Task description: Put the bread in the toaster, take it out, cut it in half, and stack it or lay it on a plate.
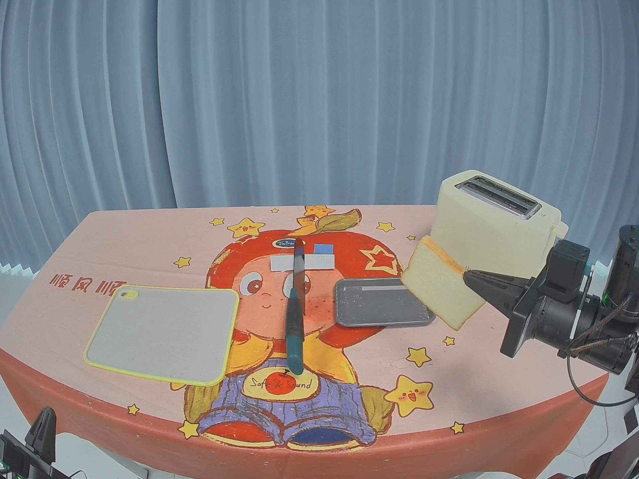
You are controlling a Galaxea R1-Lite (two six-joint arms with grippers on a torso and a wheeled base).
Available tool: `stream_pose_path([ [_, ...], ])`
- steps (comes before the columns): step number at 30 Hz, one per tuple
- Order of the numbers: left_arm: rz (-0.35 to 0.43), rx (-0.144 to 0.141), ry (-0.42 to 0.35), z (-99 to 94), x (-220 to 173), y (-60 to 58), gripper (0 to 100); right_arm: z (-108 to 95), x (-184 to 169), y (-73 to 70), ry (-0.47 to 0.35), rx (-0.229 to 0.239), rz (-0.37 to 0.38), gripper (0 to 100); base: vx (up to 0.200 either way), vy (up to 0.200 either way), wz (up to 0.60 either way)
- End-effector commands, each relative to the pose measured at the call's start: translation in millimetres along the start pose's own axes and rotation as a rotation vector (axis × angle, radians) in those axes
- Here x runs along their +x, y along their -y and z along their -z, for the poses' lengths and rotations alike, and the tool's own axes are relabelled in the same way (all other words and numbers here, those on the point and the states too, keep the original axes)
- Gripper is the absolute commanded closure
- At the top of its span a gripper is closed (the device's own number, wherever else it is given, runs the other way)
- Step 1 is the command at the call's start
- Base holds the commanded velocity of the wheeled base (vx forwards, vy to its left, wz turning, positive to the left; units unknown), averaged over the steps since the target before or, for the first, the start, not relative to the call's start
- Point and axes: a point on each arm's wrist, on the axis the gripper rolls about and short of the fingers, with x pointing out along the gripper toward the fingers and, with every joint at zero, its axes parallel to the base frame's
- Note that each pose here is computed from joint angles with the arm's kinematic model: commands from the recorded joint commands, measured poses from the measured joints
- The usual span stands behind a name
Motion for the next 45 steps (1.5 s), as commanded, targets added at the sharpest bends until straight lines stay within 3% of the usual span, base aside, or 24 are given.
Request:
stream_pose_path([
  [1, 0.001, 0.000, -0.014, 5.0, 1.0, 0.0, 100, -0.6, -0.3, -3.0, 0.003, -0.002, -0.013, 100, -0.200, 0.000, 0.00],
  [14, -0.001, 0.000, -0.014, 5.0, 1.0, 0.0, 100, -2.9, 0.0, -4.0, 0.026, 0.002, -0.018, 100, -0.169, 0.000, 0.00],
  [45, 0.002, 0.001, -0.012, 4.8, 1.0, 0.1, 100, -0.5, 0.9, -8.0, 0.033, 0.002, -0.025, 100, 0.000, 0.200, 0.00],
])
